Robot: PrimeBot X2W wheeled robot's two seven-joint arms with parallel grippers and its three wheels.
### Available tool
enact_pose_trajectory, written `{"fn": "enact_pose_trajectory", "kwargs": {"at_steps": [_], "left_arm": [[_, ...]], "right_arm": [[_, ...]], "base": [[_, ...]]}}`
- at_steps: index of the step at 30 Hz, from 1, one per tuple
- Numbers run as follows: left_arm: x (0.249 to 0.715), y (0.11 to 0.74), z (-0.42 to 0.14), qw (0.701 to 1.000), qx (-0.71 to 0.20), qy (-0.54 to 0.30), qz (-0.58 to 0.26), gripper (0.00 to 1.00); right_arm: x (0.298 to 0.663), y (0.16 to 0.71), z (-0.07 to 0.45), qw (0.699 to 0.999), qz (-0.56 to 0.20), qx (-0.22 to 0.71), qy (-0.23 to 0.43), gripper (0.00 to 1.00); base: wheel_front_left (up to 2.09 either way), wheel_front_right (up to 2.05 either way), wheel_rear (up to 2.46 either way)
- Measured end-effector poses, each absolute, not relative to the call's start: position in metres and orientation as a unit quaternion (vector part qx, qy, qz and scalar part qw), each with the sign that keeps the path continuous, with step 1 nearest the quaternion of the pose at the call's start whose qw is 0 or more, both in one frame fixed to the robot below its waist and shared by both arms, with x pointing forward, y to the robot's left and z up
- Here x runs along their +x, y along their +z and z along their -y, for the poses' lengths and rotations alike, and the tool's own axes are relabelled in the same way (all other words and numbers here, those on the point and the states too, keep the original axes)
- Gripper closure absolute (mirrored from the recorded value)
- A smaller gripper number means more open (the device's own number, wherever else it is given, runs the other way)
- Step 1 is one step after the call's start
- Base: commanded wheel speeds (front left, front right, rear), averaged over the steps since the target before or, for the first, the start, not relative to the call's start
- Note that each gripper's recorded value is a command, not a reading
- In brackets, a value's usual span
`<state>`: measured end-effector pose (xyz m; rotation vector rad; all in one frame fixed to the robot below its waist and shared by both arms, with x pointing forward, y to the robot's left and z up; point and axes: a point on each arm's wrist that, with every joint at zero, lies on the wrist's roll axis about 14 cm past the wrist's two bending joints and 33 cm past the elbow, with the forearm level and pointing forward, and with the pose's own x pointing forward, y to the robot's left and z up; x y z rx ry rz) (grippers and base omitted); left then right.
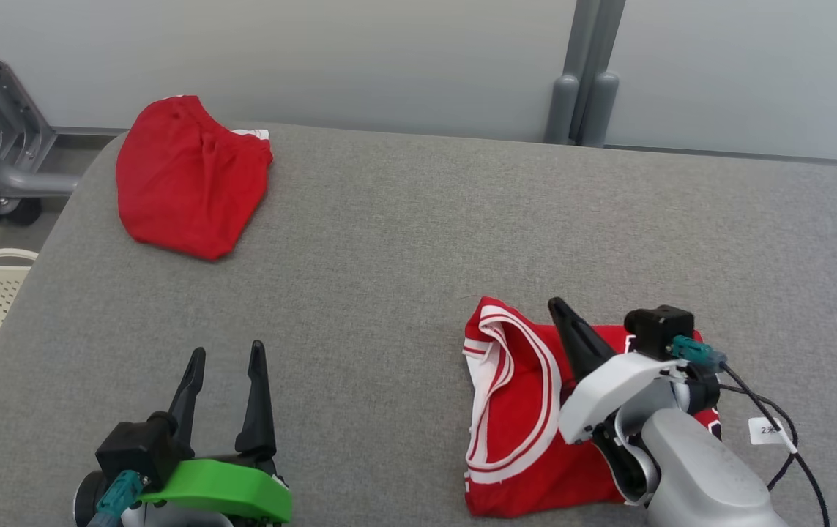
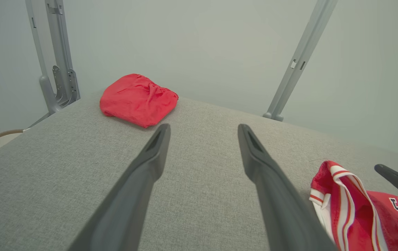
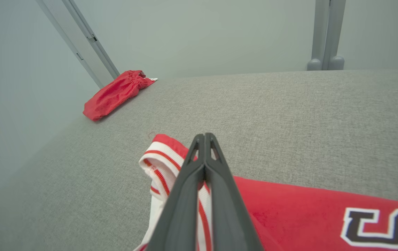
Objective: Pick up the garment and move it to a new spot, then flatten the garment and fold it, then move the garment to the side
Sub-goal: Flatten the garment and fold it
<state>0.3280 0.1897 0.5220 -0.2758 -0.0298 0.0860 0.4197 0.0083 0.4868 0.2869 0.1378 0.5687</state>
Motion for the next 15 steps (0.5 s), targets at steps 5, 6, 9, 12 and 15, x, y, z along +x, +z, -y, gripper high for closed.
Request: {"fn": "enact_pose_trajectory", "kwargs": {"at_steps": [5, 6, 9, 12, 15], "left_arm": [[0.325, 0.522, -0.199, 0.989, -0.136, 0.058, 0.016, 0.0], [0.324, 0.521, -0.201, 0.989, -0.136, 0.062, 0.016, 0.0], [0.321, 0.521, -0.207, 0.988, -0.136, 0.074, 0.018, 0.0], [0.317, 0.52, -0.216, 0.987, -0.136, 0.09, 0.017, 0.0], [0.313, 0.517, -0.222, 0.985, -0.136, 0.102, 0.015, 0.0]], "right_arm": [[0.436, 0.482, 0.007, 0.956, -0.069, 0.14, 0.248, 1.0], [0.437, 0.477, 0.008, 0.957, -0.075, 0.14, 0.244, 1.0], [0.439, 0.465, 0.004, 0.957, -0.092, 0.123, 0.248, 1.0], [0.435, 0.454, -0.01, 0.951, -0.11, 0.119, 0.264, 1.0], [0.429, 0.445, -0.028, 0.943, -0.125, 0.115, 0.286, 1.0]], "base": [[0.0, 0.0, 0.0], [0.0, 0.0, 0.0], [0.0, 0.0, 0.0], [0.0, 0.0, 0.0], [0.0, 0.0, 0.0]]}}
